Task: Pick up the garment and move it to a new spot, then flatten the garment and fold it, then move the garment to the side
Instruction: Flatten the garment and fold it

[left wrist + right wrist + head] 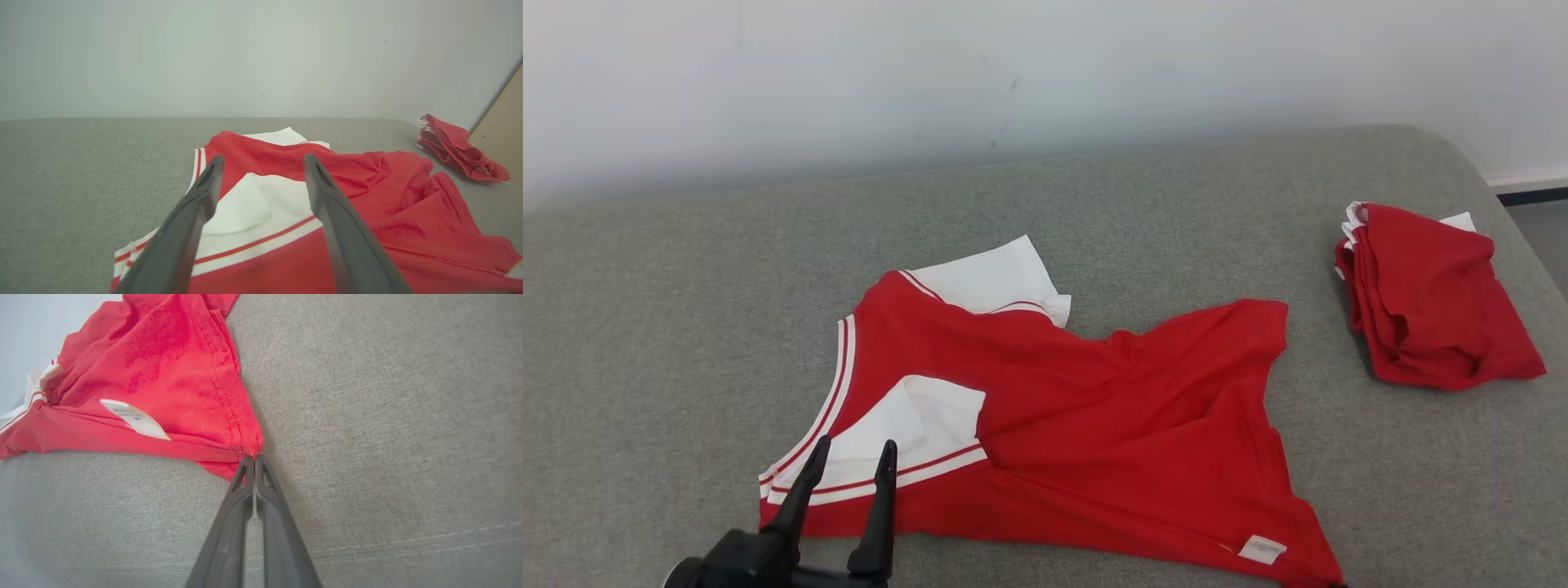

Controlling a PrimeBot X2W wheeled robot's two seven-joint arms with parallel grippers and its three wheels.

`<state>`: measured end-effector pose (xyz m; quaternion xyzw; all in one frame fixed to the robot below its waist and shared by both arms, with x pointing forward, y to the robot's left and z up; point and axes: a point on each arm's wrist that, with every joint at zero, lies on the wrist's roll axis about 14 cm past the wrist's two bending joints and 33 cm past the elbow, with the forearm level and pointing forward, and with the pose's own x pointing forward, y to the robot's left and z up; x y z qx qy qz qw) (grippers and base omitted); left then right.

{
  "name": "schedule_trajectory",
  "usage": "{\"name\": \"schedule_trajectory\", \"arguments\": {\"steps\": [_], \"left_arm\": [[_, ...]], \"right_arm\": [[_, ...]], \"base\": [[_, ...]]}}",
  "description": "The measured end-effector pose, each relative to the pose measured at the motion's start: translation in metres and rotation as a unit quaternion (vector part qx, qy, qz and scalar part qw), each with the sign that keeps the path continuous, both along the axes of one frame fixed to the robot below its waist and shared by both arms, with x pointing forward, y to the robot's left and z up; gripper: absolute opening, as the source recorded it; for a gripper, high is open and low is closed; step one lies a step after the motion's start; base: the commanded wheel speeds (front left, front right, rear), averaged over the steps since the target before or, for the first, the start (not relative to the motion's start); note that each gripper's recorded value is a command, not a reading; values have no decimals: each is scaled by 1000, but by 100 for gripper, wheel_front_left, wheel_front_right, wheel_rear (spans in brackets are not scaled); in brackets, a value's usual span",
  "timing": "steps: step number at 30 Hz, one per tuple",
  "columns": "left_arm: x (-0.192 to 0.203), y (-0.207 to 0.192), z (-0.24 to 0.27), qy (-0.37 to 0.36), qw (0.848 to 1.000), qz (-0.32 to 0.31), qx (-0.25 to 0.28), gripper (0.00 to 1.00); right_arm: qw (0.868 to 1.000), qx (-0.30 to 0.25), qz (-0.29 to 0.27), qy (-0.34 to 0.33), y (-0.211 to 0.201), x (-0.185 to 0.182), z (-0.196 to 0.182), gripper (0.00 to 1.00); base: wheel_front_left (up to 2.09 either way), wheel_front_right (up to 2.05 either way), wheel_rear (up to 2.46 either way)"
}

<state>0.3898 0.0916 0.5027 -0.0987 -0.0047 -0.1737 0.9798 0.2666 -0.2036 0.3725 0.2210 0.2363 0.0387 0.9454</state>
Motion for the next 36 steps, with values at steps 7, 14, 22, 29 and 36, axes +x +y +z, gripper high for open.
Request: {"name": "schedule_trajectory", "arguments": {"steps": [7,14,22,29,36], "left_arm": [[25,-3,-19,44,998,-19,41,100],[49,-12,-53,120,981,-47,143,100],[35,-24,-78,149,966,-83,193,100],[34,-25,-90,164,962,-88,200,100],[40,-24,-93,157,964,-77,198,0]], "right_arm": [[999,-31,-3,-6,-8,5,-2,0],[999,-30,1,-12,2,17,-1,0],[999,-36,-14,-9,-7,16,-3,0],[999,-35,-17,-10,-7,17,-3,0],[999,-39,-20,-15,-11,15,1,0]], "base": [[0,0,0],[0,0,0],[0,0,0],[0,0,0],[0,0,0]]}}
